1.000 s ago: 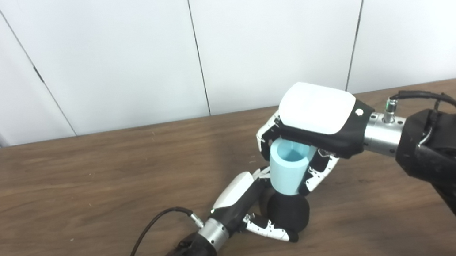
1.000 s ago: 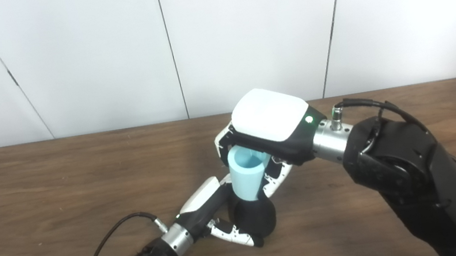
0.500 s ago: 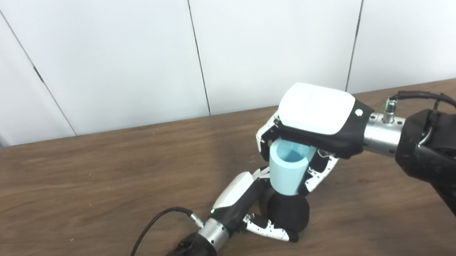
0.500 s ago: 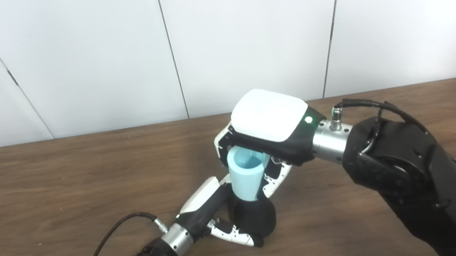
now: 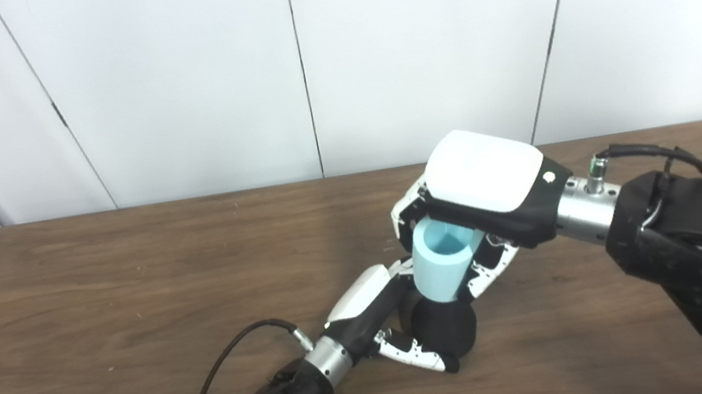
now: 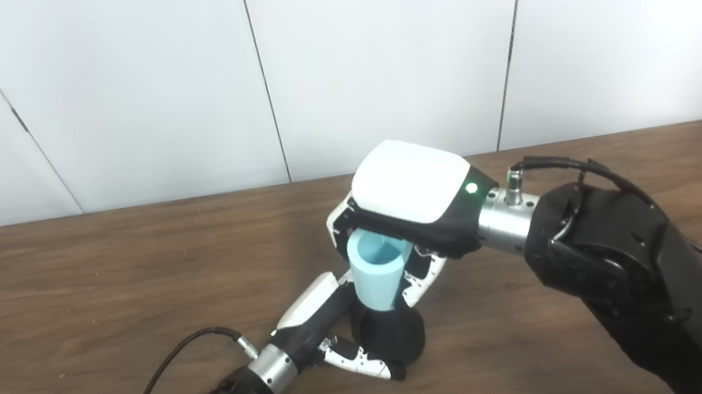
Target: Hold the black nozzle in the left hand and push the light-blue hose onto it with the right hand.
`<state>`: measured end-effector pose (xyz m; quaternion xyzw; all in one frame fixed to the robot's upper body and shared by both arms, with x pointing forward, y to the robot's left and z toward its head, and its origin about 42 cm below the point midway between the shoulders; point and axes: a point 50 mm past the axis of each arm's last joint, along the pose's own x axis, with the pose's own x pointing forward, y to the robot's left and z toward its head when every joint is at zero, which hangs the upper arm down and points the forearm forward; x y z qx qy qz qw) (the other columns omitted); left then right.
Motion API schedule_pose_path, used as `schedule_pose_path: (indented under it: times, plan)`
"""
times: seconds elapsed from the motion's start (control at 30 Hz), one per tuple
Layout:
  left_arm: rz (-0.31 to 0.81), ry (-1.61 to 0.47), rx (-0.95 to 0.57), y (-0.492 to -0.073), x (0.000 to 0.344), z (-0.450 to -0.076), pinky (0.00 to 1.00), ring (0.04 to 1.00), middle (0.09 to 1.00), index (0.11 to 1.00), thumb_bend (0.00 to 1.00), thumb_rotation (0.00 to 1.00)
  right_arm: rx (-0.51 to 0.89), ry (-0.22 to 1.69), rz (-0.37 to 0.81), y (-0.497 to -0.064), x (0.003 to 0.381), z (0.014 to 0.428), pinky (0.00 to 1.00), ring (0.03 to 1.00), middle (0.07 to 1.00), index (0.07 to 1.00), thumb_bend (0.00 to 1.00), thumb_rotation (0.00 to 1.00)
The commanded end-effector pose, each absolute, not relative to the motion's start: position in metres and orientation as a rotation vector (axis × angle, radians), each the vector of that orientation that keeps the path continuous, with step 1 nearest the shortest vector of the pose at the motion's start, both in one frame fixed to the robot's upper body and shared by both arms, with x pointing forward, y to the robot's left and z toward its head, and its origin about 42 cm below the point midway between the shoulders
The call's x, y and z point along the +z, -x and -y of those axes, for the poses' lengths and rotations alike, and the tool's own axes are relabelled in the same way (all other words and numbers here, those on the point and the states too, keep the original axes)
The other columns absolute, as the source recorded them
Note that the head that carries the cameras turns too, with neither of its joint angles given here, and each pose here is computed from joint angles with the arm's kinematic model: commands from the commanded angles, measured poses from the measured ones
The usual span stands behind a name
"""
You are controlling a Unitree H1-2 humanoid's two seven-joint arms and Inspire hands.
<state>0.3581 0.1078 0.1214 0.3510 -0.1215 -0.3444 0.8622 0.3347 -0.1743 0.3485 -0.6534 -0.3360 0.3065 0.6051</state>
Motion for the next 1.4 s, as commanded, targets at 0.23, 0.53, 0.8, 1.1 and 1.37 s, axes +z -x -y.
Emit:
schedule_pose_path:
  times: [0.23, 0.53, 0.8, 1.1, 1.37]
  plan:
    - [-0.218, -0.884, -0.85, -0.311, 0.032, -0.15, 1.0, 0.975, 0.81, 0.48, 0.52, 0.06, 0.756, 1.593, 0.802, -0.333, 0.348, 0.17, 0.22, 0.286, 0.421, 0.508, 0.53, 0.0]
    - [-0.223, -0.884, -0.849, -0.311, 0.032, -0.152, 1.0, 0.972, 0.807, 0.48, 0.52, 0.06, 0.76, 1.632, 0.785, -0.335, 0.345, 0.173, 0.27, 0.324, 0.434, 0.51, 0.53, 0.0]
    - [-0.223, -0.884, -0.849, -0.311, 0.033, -0.152, 1.0, 0.972, 0.806, 0.48, 0.52, 0.06, 0.768, 1.615, 0.723, -0.341, 0.343, 0.177, 0.28, 0.33, 0.429, 0.511, 0.53, 0.0]
    - [-0.225, -0.882, -0.849, -0.31, 0.033, -0.152, 1.0, 0.975, 0.816, 0.48, 0.52, 0.06, 0.77, 1.572, 0.658, -0.348, 0.343, 0.18, 0.28, 0.335, 0.42, 0.519, 0.52, 0.0]
    - [-0.225, -0.882, -0.851, -0.31, 0.033, -0.153, 1.0, 0.975, 0.817, 0.48, 0.52, 0.06, 0.783, 1.512, 0.6, -0.353, 0.345, 0.184, 0.18, 0.265, 0.405, 0.516, 0.52, 0.0]
